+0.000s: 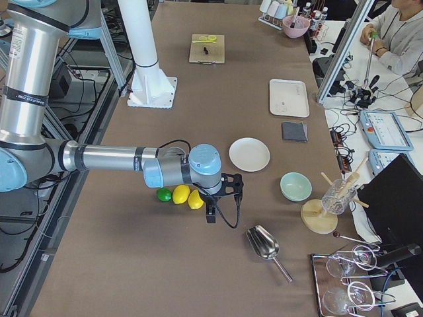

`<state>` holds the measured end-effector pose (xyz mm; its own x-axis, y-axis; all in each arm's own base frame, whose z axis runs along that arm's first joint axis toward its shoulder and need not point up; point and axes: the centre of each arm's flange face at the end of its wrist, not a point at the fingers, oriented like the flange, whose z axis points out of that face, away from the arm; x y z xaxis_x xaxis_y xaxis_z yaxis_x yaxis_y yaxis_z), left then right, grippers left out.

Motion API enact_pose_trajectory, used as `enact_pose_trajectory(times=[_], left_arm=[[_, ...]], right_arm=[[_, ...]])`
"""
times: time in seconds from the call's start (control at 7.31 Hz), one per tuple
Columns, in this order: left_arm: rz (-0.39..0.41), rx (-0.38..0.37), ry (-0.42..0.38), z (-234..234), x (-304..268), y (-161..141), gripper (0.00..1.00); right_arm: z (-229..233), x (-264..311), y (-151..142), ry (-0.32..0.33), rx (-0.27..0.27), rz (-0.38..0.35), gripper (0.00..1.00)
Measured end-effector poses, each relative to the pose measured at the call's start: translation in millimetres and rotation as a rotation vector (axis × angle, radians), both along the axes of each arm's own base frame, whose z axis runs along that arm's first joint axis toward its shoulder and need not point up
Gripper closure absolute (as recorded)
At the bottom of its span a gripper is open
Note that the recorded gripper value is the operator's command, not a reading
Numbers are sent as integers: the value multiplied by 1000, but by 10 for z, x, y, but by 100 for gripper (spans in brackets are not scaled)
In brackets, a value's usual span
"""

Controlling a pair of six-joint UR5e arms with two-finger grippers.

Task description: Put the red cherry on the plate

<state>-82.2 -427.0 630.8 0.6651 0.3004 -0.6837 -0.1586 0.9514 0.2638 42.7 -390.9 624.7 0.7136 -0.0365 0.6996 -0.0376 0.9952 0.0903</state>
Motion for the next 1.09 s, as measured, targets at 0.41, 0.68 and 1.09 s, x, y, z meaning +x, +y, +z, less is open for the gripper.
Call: enact_pose_trajectory(times=[0.41, 0.68, 1.09], left_arm=[[1, 39, 31, -44, 27, 35, 2], [-21, 63, 126, -110, 156, 54, 2], [-83, 43, 170, -123, 206, 101, 2]], right_arm=[[-25, -26, -11, -15, 6, -7, 0], [-25, -29, -14, -17, 7, -8, 0], [-4, -28, 8, -17, 4, -8, 0]])
